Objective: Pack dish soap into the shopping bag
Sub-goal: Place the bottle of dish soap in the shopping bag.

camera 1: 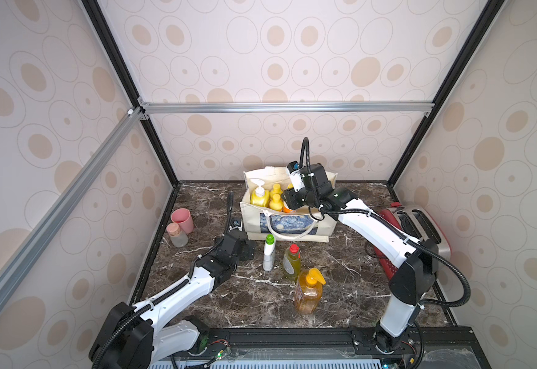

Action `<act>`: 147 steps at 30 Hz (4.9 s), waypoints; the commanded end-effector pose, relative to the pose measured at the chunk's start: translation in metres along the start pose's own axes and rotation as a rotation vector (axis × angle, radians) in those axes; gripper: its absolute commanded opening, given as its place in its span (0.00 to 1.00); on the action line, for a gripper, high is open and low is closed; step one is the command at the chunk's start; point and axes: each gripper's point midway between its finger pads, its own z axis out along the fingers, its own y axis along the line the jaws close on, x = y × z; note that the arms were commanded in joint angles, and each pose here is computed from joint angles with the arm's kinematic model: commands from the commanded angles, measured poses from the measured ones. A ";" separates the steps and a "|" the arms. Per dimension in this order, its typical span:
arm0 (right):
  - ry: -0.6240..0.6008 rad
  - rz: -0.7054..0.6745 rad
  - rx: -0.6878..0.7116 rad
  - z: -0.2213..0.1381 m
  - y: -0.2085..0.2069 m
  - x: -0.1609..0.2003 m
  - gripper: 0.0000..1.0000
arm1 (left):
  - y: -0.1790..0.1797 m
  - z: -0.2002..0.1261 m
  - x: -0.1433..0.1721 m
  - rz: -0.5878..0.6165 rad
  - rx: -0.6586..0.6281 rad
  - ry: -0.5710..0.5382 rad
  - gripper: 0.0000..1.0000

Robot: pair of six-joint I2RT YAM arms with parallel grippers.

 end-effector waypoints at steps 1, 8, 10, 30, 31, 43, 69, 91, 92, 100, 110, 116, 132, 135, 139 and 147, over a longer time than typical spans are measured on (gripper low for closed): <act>-0.103 0.014 -0.021 -0.002 0.003 -0.026 0.34 | 0.001 -0.005 -0.014 -0.008 0.001 -0.031 0.99; -0.084 0.032 -0.019 0.010 0.002 -0.015 0.39 | 0.002 -0.006 -0.013 -0.010 0.001 -0.033 0.99; -0.084 0.036 -0.014 0.012 0.001 -0.013 0.40 | 0.002 -0.006 -0.013 -0.008 0.001 -0.032 0.99; -0.051 0.055 0.001 0.028 -0.008 0.007 0.52 | 0.002 -0.006 -0.013 -0.011 0.002 -0.035 0.99; -0.048 0.056 0.002 0.029 -0.008 0.007 0.54 | 0.002 -0.006 -0.013 -0.009 0.002 -0.033 0.99; -0.025 0.064 -0.012 0.032 -0.012 0.011 0.61 | 0.002 -0.006 -0.013 -0.011 0.002 -0.035 0.99; -0.146 0.034 -0.006 -0.105 -0.015 -0.033 0.66 | 0.009 -0.018 -0.021 -0.019 -0.009 -0.061 0.99; 0.275 0.010 -0.038 -0.052 -0.013 0.017 0.63 | 0.041 -0.118 -0.232 -0.104 -0.096 -0.448 0.99; 0.289 -0.005 -0.002 -0.049 -0.015 0.018 0.63 | 0.046 -0.117 -0.222 -0.112 -0.100 -0.450 0.99; 0.371 -0.041 0.132 -0.021 -0.029 0.029 0.63 | 0.069 -0.126 -0.163 -0.197 -0.100 -0.534 0.99; 0.377 -0.014 0.067 -0.001 -0.017 0.032 0.55 | 0.076 -0.130 -0.152 -0.200 -0.120 -0.567 0.99; 0.382 -0.016 0.064 0.002 -0.017 0.034 0.46 | 0.075 -0.128 -0.150 -0.200 -0.121 -0.563 0.99; 0.374 -0.028 0.052 0.007 -0.012 0.032 0.23 | 0.074 -0.125 -0.150 -0.197 -0.117 -0.556 0.99; 0.323 -0.025 0.041 0.002 -0.008 0.015 0.22 | 0.074 -0.125 -0.150 -0.196 -0.117 -0.556 0.99; 0.282 -0.020 0.027 0.000 -0.004 0.004 0.21 | 0.074 -0.126 -0.149 -0.195 -0.119 -0.556 0.99; 0.223 -0.014 0.026 -0.005 -0.004 -0.011 0.18 | 0.074 -0.124 -0.149 -0.195 -0.118 -0.554 0.99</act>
